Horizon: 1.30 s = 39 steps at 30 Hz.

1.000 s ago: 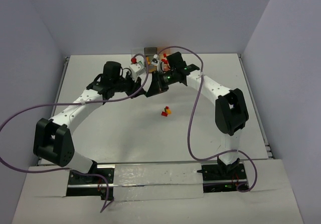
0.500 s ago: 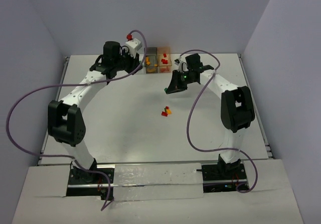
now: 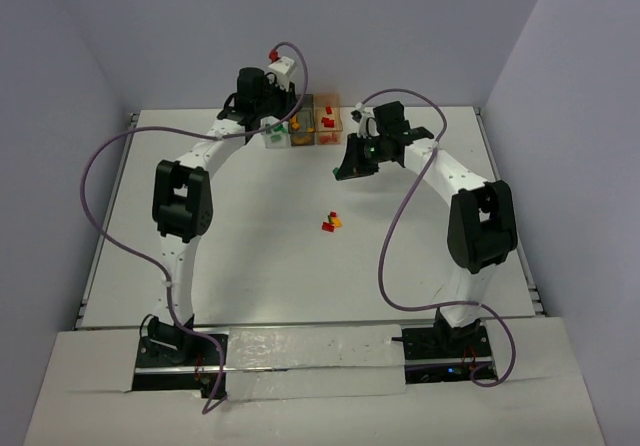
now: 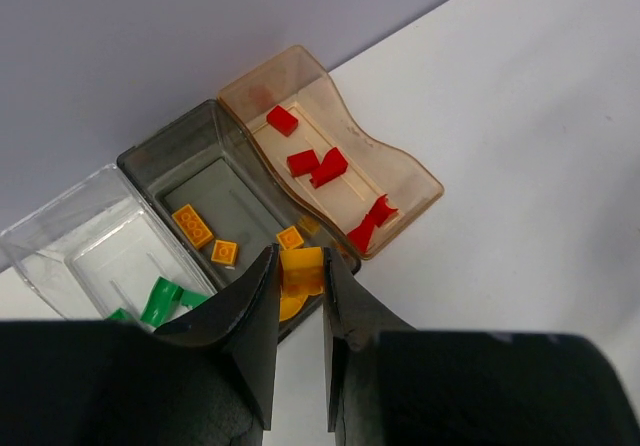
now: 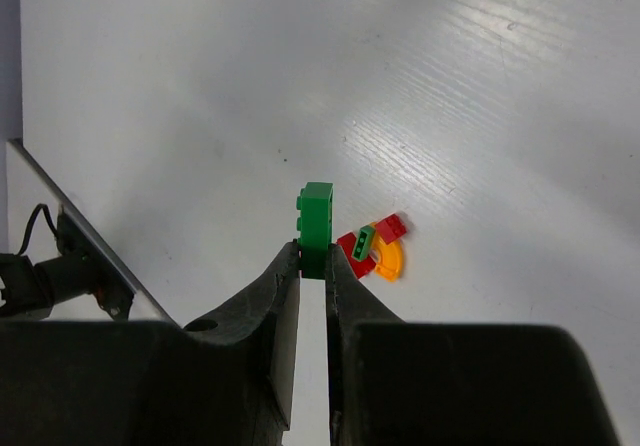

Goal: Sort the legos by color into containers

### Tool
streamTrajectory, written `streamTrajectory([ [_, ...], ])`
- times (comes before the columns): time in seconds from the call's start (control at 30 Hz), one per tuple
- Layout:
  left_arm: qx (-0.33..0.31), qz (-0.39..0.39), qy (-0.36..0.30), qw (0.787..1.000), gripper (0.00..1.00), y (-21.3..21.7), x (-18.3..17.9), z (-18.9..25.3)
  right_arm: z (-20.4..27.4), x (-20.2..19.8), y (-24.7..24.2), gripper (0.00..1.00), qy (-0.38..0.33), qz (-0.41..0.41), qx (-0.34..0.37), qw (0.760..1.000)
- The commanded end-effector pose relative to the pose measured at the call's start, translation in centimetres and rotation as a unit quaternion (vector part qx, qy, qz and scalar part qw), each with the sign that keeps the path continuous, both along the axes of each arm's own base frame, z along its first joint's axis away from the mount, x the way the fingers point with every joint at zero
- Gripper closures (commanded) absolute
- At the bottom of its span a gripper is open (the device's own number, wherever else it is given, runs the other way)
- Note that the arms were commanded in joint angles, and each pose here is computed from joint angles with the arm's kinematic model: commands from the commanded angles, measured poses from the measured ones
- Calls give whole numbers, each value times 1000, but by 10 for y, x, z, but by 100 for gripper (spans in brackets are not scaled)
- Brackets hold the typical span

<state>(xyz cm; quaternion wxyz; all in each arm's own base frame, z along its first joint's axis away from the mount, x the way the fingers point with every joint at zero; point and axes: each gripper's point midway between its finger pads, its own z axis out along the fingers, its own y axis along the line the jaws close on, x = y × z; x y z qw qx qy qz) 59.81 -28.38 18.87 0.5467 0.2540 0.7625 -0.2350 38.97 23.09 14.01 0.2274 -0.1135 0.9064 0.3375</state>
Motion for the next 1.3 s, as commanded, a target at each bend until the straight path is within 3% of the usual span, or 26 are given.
streamTrajectory([
  [0.0, -32, 16, -36, 999, 96, -5, 24, 13, 34, 1, 0, 100, -54, 10, 7, 998],
  [0.23, -27, 46, -26, 998, 82, 1, 40, -14, 41, 3, -1, 100, -66, 11, 5, 998],
  [0.33, -24, 58, -24, 998, 46, 5, 44, -19, 43, 5, -2, 100, -72, 10, 1, 997],
  [0.47, -21, 73, -34, 996, 20, 12, 48, -3, 52, 11, -1, 100, -86, 8, 0, 996],
  [0.67, -45, 90, -56, 993, 13, 34, 41, 69, 74, 42, 11, 100, -109, 2, 13, 994],
  [0.83, -87, 103, -41, 990, 8, 80, -3, 133, 89, 87, 36, 100, -135, -30, 15, 990],
  [0.87, -95, 111, -27, 989, 7, 99, -22, 138, 90, 102, 46, 100, -143, -44, 11, 989],
  [0.9, -92, 119, -1, 989, 7, 109, -24, 115, 91, 110, 49, 100, -148, -45, 13, 988],
  [0.93, -98, 123, -15, 987, 7, 121, -42, 138, 92, 123, 49, 100, -158, -75, 0, 985],
  [1.07, -94, 183, 14, 979, 4, 179, -93, 122, 94, 150, 85, 100, -206, -108, -12, 973],
  [1.27, -125, 244, 41, 961, 1, 222, -137, 123, 81, 177, 124, 100, -267, -130, -5, 955],
])
